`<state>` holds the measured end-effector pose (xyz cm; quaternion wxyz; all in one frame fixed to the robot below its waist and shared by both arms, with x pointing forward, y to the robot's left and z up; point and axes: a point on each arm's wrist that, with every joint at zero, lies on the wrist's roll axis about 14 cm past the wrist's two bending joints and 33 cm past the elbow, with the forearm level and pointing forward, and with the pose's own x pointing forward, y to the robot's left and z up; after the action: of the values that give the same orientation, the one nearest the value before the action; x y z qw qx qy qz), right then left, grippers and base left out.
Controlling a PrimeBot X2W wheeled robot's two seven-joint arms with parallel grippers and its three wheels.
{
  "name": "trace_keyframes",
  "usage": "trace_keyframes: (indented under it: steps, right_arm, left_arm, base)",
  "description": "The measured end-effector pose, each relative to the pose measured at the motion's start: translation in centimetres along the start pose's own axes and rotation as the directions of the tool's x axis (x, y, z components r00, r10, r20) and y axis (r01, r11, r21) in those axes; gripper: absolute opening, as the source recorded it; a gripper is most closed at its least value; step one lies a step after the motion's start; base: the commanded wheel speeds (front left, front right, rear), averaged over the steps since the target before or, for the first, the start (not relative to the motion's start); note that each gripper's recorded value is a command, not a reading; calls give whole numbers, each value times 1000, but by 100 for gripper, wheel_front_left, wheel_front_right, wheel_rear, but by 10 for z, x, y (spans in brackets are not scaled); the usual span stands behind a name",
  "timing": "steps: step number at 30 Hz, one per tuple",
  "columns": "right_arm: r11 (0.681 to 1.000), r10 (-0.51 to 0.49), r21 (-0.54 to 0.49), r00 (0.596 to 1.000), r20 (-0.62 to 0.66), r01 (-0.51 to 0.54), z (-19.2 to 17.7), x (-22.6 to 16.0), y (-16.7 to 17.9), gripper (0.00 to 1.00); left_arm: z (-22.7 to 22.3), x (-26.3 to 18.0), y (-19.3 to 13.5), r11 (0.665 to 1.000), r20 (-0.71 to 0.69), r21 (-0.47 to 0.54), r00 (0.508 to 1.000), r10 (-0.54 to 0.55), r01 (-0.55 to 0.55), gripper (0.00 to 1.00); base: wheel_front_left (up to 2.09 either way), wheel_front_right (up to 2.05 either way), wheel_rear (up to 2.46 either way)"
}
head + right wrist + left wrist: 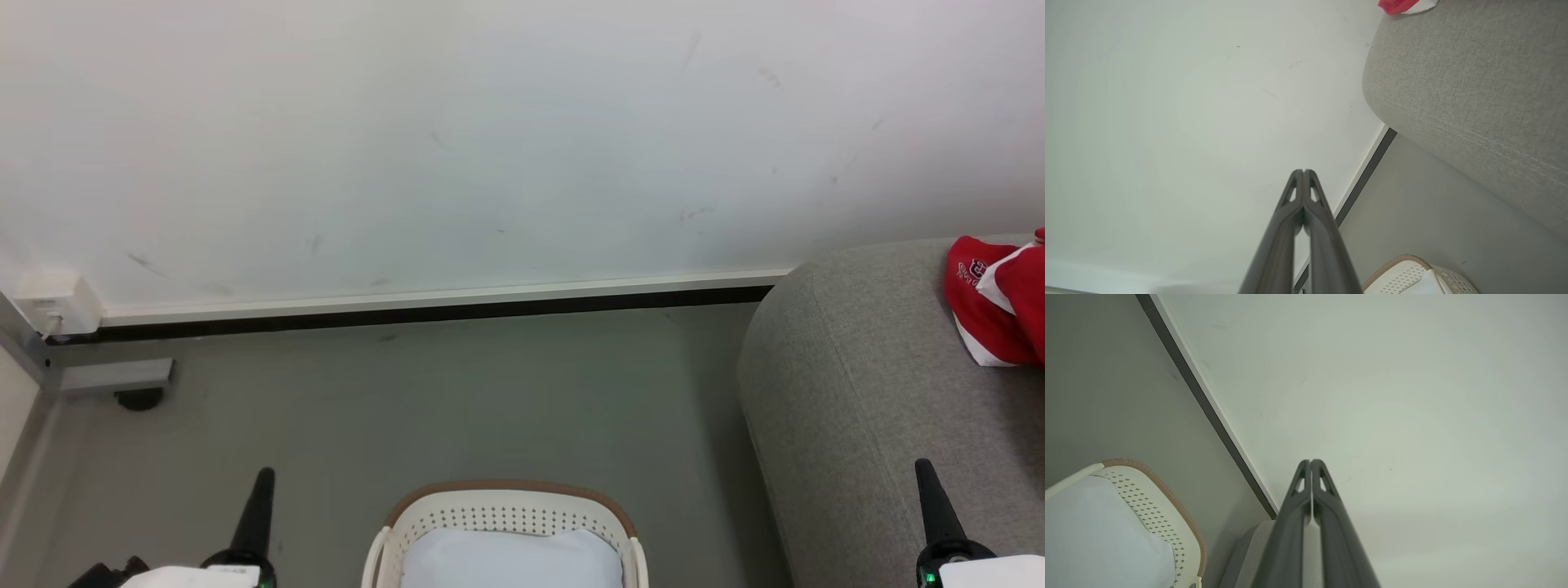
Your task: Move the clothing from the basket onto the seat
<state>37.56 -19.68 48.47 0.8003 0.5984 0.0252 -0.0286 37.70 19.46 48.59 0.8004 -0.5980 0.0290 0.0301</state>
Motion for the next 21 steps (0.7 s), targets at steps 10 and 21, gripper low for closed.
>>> trace_keyframes:
  steps: [10, 21]
  right_arm:
    - [996, 18, 84, 1000, 0, -18, 2, 3, 6, 0]
    - [985, 34, 167, 999, 1, -33, 5, 6, 10, 0]
  left_arm:
    - [2, 2, -4, 996, -2, -83, 1000, -16, 16, 0]
    - [4, 6, -10, 986, -1, -162, 999, -41, 40, 0]
  base:
    - [0, 0, 0]
    - [0, 0, 0]
